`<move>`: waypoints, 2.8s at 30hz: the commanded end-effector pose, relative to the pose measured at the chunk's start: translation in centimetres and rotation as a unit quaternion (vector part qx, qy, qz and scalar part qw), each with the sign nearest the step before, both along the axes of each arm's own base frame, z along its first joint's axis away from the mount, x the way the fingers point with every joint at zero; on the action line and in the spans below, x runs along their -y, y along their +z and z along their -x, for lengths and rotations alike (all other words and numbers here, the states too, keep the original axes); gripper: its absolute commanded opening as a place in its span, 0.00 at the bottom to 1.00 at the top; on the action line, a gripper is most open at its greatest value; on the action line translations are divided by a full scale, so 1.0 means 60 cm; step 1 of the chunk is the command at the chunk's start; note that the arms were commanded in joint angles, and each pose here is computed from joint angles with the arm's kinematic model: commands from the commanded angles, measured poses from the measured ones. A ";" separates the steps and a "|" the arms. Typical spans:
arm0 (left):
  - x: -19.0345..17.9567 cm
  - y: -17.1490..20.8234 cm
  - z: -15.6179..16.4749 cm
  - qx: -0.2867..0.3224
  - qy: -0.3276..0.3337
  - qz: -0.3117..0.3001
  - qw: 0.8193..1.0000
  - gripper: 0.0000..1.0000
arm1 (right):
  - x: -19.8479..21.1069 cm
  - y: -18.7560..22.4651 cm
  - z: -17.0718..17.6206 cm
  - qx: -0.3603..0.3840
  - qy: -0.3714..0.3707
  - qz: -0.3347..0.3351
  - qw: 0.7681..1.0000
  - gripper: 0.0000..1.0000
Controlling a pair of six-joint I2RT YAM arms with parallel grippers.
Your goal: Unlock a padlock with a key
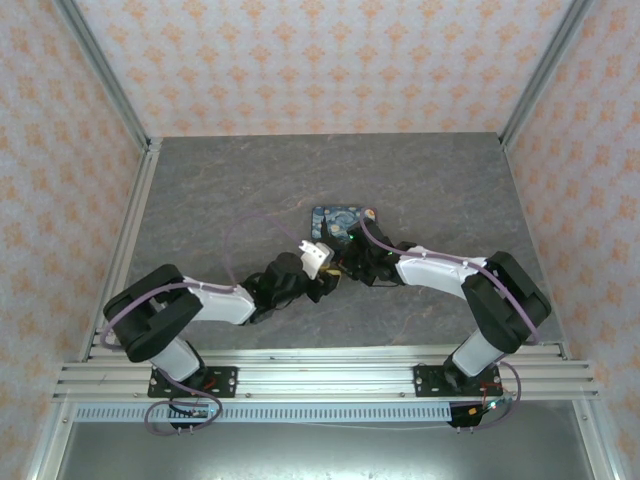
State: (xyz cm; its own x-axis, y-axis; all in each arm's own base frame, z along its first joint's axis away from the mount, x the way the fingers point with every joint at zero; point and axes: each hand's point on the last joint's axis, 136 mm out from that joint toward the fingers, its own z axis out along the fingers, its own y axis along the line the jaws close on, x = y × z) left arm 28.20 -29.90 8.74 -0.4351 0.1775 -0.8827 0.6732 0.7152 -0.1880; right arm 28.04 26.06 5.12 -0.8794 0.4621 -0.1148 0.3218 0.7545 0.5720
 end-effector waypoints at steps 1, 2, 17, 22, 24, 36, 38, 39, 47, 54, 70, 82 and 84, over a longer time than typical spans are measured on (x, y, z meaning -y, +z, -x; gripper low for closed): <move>-0.021 -0.007 0.007 -0.038 -0.001 0.007 0.999 0.41 | 0.029 -0.024 0.021 -0.030 -0.018 0.034 0.999 0.00; -0.025 -0.010 0.009 -0.051 -0.005 0.010 0.999 0.41 | 0.028 -0.023 0.021 -0.029 -0.018 0.032 0.999 0.00; -0.036 -0.063 0.001 -0.123 0.024 -0.006 0.992 0.34 | 0.031 0.003 0.025 0.011 0.038 0.044 0.998 0.00; -0.046 -0.054 -0.015 -0.123 0.064 -0.004 0.990 0.32 | 0.041 0.011 0.030 0.030 0.078 0.062 0.995 0.00; -0.052 -0.046 -0.021 -0.118 0.078 0.000 0.990 0.32 | 0.044 0.009 0.031 0.031 0.087 0.053 0.994 0.00; -0.073 -0.026 -0.023 -0.108 0.114 0.019 0.987 0.32 | 0.056 0.013 0.011 0.033 0.051 -0.008 0.998 0.00; -0.073 -0.024 -0.022 -0.107 0.114 0.021 0.987 0.32 | 0.061 0.012 0.007 0.029 0.022 -0.013 0.999 0.00; -0.074 -0.023 -0.021 -0.107 0.114 0.022 0.987 0.32 | 0.061 0.014 0.004 0.030 0.008 -0.019 0.999 0.00; -0.084 -0.018 -0.017 -0.098 0.119 0.020 0.988 0.32 | 0.070 0.044 -0.016 0.049 -0.057 -0.041 0.996 0.00; -0.090 -0.013 -0.011 -0.096 0.120 0.020 0.988 0.32 | 0.078 0.044 -0.022 0.034 -0.092 -0.035 0.995 0.00; -0.119 0.002 0.001 -0.091 0.141 0.007 0.986 0.33 | 0.062 0.061 -0.046 0.049 -0.121 -0.063 0.989 0.00; -0.150 0.034 0.010 -0.091 0.169 -0.016 0.981 0.34 | 0.067 0.065 -0.053 0.074 -0.140 -0.053 0.986 0.00; -0.155 0.034 0.013 -0.090 0.174 -0.016 0.981 0.34 | 0.063 0.056 -0.055 0.068 -0.139 -0.053 0.987 0.00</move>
